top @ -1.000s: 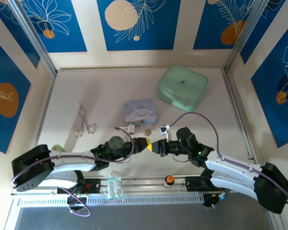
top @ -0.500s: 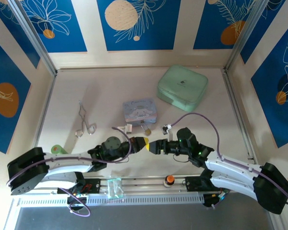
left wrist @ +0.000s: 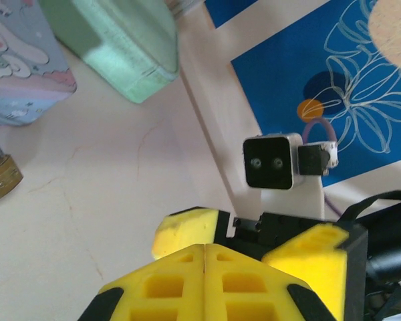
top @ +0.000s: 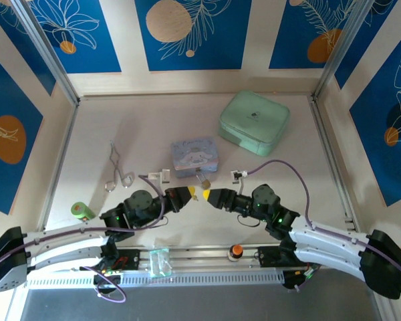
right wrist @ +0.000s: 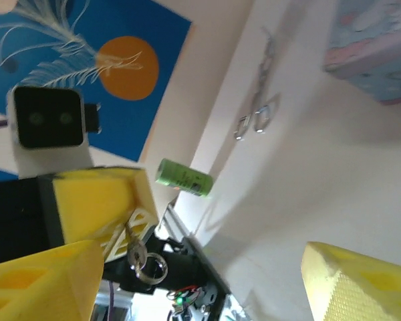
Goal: Unlock a padlock with a key
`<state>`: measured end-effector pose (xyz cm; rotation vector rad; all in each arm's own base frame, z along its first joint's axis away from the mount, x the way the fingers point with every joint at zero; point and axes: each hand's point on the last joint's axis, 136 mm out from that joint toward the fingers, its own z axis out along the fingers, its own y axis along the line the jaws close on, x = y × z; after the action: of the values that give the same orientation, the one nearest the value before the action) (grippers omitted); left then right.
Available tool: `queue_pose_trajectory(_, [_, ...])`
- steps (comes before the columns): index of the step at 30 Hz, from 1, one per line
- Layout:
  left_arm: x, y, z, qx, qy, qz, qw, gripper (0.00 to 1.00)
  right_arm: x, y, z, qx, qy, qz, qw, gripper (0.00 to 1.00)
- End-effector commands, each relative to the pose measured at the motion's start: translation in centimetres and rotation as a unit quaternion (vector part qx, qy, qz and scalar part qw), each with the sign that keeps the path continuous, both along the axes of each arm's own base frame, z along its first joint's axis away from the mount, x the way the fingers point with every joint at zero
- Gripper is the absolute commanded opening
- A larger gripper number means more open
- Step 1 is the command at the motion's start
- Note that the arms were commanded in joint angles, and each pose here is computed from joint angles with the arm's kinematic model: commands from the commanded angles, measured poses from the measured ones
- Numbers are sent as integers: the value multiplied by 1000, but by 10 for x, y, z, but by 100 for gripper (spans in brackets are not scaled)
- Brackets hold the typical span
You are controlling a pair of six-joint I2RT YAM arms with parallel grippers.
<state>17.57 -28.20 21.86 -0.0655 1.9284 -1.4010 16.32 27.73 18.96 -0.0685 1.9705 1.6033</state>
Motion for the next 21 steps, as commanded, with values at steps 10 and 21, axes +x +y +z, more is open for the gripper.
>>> queue_pose_trajectory(10, [8, 3, 43, -99, -6, 29, 995, 0, -13, 29, 74, 130, -83, 69, 986, 48])
queue_pose_trajectory(21, [12, 11, 48, -126, 5, 47, 991, 0, -10, 29, 66, 129, -75, 63, 987, 35])
